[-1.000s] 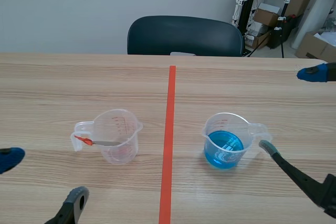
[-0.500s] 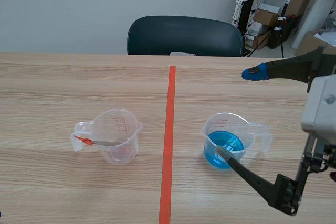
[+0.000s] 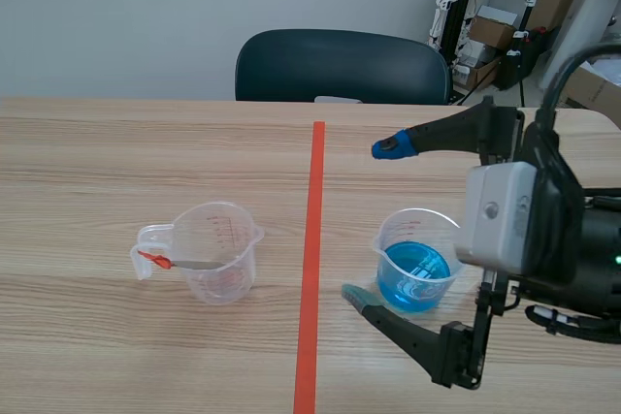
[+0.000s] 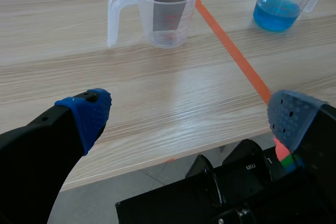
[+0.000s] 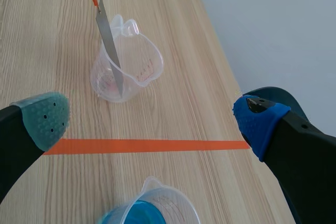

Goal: Do the redox reaction experiment. lift the metal plate out of the left beaker

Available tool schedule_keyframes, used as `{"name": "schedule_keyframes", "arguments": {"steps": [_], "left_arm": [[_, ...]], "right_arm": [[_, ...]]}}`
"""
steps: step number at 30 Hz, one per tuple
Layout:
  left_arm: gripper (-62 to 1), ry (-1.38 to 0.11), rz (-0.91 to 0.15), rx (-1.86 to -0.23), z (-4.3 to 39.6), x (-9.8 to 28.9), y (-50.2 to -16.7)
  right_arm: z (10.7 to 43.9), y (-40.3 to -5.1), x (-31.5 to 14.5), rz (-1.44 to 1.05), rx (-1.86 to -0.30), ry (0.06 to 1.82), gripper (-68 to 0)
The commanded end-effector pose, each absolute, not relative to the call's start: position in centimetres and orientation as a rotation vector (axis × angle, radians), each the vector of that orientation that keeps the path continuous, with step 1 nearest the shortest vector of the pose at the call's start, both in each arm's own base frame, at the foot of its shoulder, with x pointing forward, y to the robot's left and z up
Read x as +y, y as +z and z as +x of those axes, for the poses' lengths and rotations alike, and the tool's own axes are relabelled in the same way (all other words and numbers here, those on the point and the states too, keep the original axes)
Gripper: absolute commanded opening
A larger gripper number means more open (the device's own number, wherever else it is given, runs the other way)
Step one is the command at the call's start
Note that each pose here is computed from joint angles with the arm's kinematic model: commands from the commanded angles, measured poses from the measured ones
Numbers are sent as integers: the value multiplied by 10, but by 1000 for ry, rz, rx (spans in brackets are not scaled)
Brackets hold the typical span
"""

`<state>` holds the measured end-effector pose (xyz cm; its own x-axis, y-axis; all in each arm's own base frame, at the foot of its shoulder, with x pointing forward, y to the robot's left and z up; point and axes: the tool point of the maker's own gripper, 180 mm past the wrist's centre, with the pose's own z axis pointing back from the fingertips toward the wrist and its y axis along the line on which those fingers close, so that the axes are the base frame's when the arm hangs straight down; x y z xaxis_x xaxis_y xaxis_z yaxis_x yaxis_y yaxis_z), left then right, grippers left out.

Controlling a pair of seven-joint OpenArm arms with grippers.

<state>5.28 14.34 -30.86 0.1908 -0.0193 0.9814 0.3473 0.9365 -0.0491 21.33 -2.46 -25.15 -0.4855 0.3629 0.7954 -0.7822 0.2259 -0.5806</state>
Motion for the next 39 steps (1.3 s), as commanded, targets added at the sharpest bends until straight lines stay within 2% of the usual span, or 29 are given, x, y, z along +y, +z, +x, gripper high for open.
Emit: {"name": "schedule_keyframes", "arguments": {"steps": [1,6,11,19,29,39], "left_arm": [[14,-254,-287,-1400,56,145,-304],[14,-237,-294,-1431,47,151,-306],[14,-213,-336,-1503,46,144,-295],[14,-229,-406,-1529,55,129,-295],[14,-275,-340,-1570,74,135,-296],[14,-306,-246,-1589,86,159,-296]], "right_arm": [[221,-248,-23,399,-1543,1469,-8],[220,-261,-8,422,-1534,1527,-8],[216,-262,11,466,-1570,1557,-8],[207,-263,39,548,-1625,1578,-8],[203,-265,69,628,-1648,1589,-8],[205,-252,100,677,-1705,1501,-8]]}}
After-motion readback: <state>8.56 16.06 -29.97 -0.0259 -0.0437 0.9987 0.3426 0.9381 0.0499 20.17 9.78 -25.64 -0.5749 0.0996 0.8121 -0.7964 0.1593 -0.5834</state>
